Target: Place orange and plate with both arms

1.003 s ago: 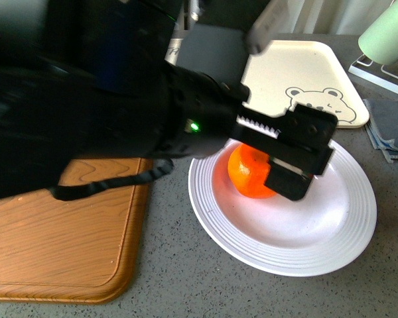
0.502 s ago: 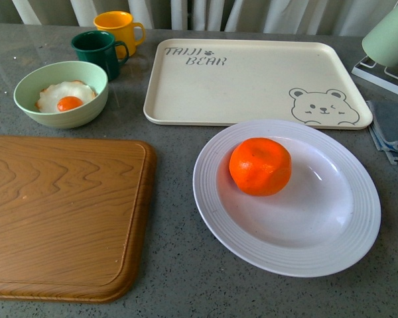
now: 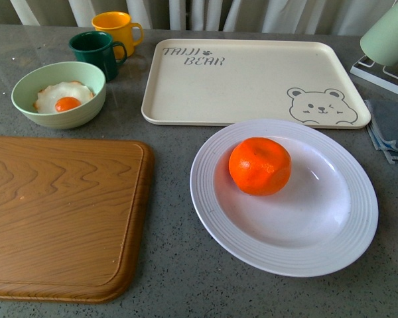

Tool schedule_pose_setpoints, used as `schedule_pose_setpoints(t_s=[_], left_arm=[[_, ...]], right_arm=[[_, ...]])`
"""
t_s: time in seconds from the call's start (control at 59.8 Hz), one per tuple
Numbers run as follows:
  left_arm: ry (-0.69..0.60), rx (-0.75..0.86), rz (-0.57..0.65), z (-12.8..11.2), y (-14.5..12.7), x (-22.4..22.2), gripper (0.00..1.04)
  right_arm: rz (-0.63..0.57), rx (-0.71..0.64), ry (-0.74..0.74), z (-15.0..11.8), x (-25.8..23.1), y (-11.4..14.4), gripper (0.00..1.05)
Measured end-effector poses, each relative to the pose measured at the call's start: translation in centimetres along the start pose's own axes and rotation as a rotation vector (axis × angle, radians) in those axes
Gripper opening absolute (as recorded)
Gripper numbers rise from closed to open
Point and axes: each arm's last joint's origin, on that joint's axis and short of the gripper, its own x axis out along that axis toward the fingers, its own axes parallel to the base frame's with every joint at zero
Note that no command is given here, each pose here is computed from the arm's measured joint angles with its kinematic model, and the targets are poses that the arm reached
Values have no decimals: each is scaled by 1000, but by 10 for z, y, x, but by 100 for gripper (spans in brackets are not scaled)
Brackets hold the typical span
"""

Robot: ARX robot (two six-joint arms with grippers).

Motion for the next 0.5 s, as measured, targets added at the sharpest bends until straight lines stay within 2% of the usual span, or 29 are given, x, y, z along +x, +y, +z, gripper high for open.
schedule_pose_setpoints(t_s=[0.502], left_arm=[[-20, 2, 2, 6, 0, -32, 2]], right_arm=[[0, 0, 0, 0, 0, 0, 96]])
